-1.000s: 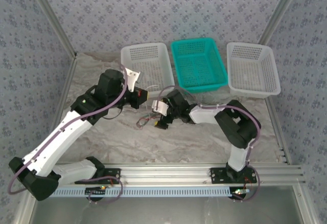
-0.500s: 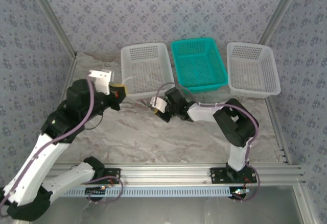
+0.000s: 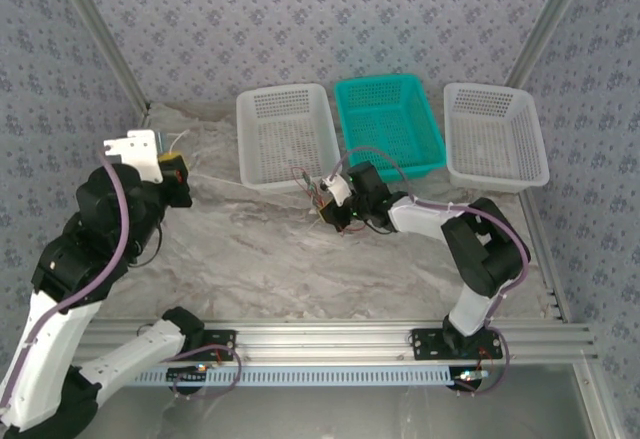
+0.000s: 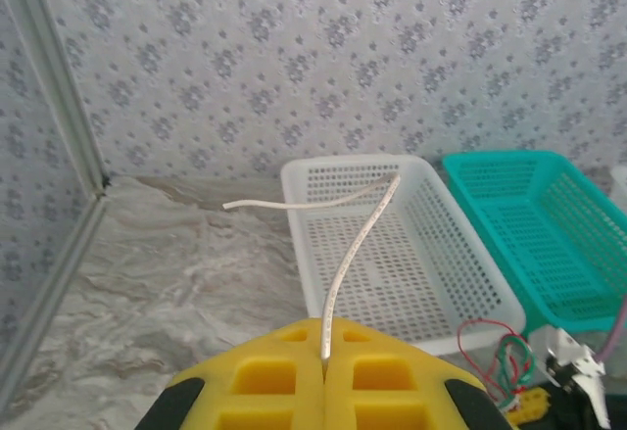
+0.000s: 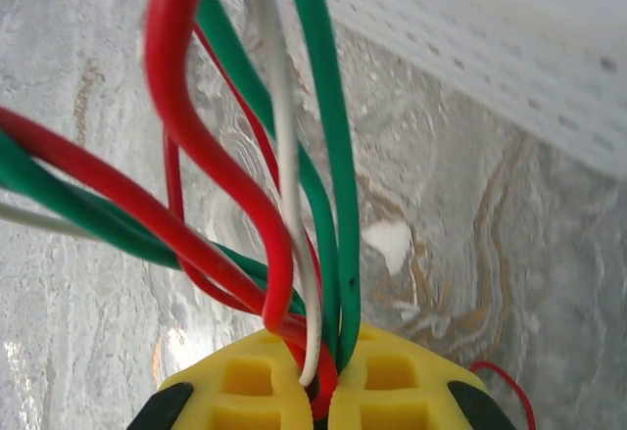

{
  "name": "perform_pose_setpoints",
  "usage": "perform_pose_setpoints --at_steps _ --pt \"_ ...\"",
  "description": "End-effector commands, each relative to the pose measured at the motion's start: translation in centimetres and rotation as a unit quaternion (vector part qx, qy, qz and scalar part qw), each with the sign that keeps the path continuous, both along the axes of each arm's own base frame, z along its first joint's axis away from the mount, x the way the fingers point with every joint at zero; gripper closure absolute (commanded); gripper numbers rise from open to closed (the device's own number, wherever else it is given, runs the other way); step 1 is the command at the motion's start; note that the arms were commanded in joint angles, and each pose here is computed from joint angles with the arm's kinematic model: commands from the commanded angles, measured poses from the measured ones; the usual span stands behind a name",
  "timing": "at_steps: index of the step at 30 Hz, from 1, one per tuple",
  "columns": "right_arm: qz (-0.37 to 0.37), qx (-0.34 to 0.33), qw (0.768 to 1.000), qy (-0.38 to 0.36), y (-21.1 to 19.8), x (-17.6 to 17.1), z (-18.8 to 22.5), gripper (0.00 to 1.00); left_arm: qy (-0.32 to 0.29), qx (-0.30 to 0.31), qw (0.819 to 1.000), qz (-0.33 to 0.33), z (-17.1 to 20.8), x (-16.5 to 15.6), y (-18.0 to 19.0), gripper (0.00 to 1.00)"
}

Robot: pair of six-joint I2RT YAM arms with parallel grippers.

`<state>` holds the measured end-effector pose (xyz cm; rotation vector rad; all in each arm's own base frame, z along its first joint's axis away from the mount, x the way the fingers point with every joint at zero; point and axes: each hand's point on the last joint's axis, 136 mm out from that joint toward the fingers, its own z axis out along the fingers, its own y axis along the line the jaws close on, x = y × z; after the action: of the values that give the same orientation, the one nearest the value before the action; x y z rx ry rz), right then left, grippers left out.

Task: Untangle the cables
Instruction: Untie the cable from multiple cables.

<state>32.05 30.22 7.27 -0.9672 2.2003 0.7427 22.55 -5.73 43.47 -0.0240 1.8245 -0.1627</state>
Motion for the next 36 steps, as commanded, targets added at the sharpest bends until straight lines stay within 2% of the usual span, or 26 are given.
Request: perform_pose_setpoints --at_steps 1,4,8,12,16,19,23,27,34,36 --pt "-0.076 -0.097 0.987 0.104 -5.0 -2.0 -6.0 0.95 -0.074 0.008 0.995 0.065 5.7 0.0 2.8 1.00" --pt "-0.090 -0.115 0.985 0.097 -6.0 -2.2 -6.3 0.92 -0.039 0.010 0.998 0.039 5.5 2.5 1.3 1.00" --pt "-0.118 -0.123 0.981 0.098 -7.8 -2.2 -6.8 0.88 0.012 -0.062 0.998 -0.007 4.3 6.6 0.4 1.00" --pt "-0.141 -0.119 0.977 0.109 -8.9 -2.6 -7.2 0.86 0.010 -0.136 0.990 -0.018 5.0 9.5 1.9 1.00" --pt "-0.159 -0.120 0.973 0.119 -9.4 -2.8 -7.4 0.78 -0.020 -0.192 0.981 -0.019 7.4 11.4 4.1 1.00" --pt "-0.161 -0.106 0.973 0.128 -9.2 -3.2 -7.2 0.76 -0.044 -0.199 0.979 -0.004 9.2 11.4 5.4 1.00" --pt "-0.163 -0.099 0.972 0.140 -9.1 -3.7 -7.6 0.84 -0.066 -0.199 0.978 0.002 11.0 10.9 6.1 1.00" --pt "-0.192 -0.121 0.963 0.142 -10.5 -3.7 -8.4 0.76 -0.083 -0.187 0.979 0.012 12.7 10.5 6.9 1.00" --pt "-0.219 -0.107 0.956 0.163 -10.9 -4.4 -9.4 0.76 -0.159 -0.196 0.967 0.015 18.7 9.2 7.8 1.00" --pt "-0.221 -0.111 0.955 0.166 -11.0 -4.3 -9.6 0.73 -0.178 -0.200 0.963 0.010 20.5 8.8 7.7 1.00"
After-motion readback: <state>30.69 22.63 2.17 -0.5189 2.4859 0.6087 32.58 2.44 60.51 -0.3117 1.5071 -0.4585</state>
